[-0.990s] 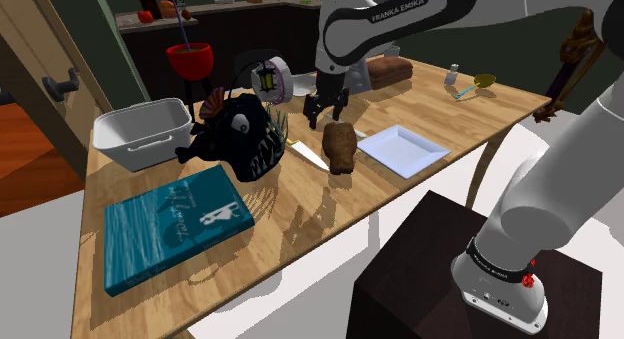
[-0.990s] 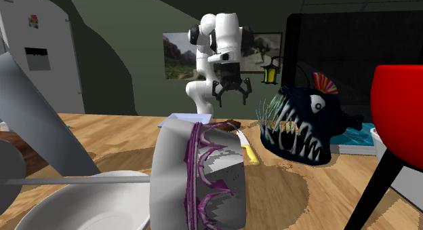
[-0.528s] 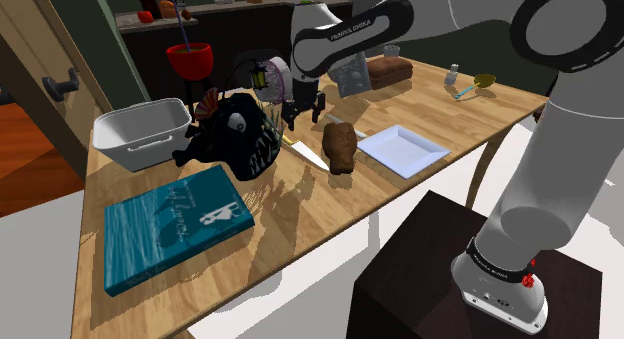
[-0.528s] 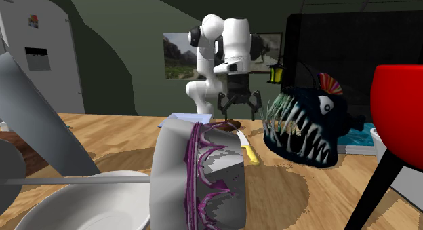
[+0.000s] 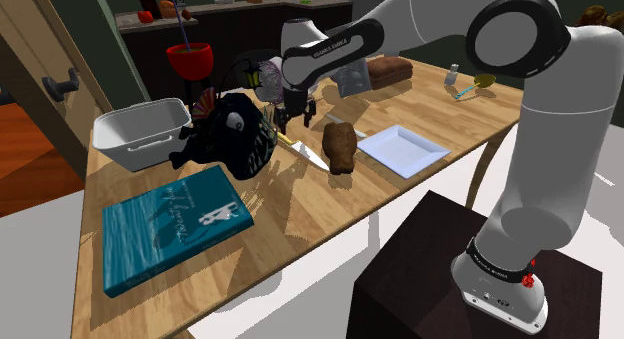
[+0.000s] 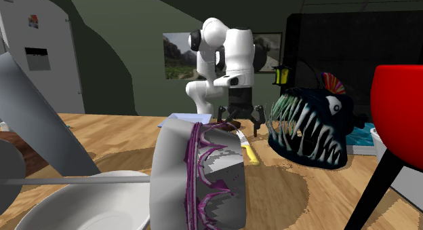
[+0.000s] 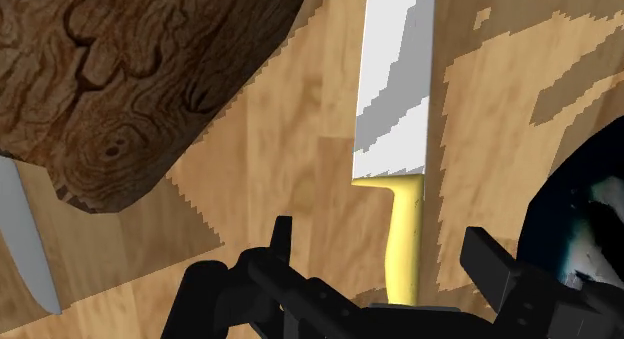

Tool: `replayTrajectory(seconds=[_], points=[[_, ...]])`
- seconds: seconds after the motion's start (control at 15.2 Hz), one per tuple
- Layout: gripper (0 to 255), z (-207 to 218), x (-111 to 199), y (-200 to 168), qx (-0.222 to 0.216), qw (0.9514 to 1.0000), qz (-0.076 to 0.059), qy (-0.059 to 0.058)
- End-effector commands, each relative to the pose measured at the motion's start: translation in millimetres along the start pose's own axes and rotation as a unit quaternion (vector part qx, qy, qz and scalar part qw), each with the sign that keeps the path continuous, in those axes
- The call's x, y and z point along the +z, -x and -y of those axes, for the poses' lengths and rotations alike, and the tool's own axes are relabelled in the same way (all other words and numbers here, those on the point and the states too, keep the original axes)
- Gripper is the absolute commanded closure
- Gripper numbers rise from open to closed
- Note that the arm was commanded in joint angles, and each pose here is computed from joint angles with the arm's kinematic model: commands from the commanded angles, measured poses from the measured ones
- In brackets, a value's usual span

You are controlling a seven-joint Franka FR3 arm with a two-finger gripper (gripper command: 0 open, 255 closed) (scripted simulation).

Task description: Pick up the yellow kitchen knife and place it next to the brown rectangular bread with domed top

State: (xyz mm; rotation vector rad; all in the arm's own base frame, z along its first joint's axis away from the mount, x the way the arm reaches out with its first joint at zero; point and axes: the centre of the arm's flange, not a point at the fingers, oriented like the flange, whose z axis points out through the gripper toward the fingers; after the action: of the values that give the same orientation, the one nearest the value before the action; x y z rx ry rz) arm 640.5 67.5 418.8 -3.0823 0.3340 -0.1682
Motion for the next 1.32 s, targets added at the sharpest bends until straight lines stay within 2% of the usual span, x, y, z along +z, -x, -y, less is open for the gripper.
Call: replayTrajectory(seconds=[0.0,0.13,0.66,0.73,1.25], points=[[0,13,24,5,-0.01,0.9999,0.011,-0.001],[0,13,32,6,-0.01,0.9999,0.011,-0.001],[0,13,32,6,-0.01,0.9999,0.011,-0.001],[255,11,34,5,-0.01,0.9999,0.011,-0.001],[255,14,32,4,-0.01,0.9999,0.011,-0.001]])
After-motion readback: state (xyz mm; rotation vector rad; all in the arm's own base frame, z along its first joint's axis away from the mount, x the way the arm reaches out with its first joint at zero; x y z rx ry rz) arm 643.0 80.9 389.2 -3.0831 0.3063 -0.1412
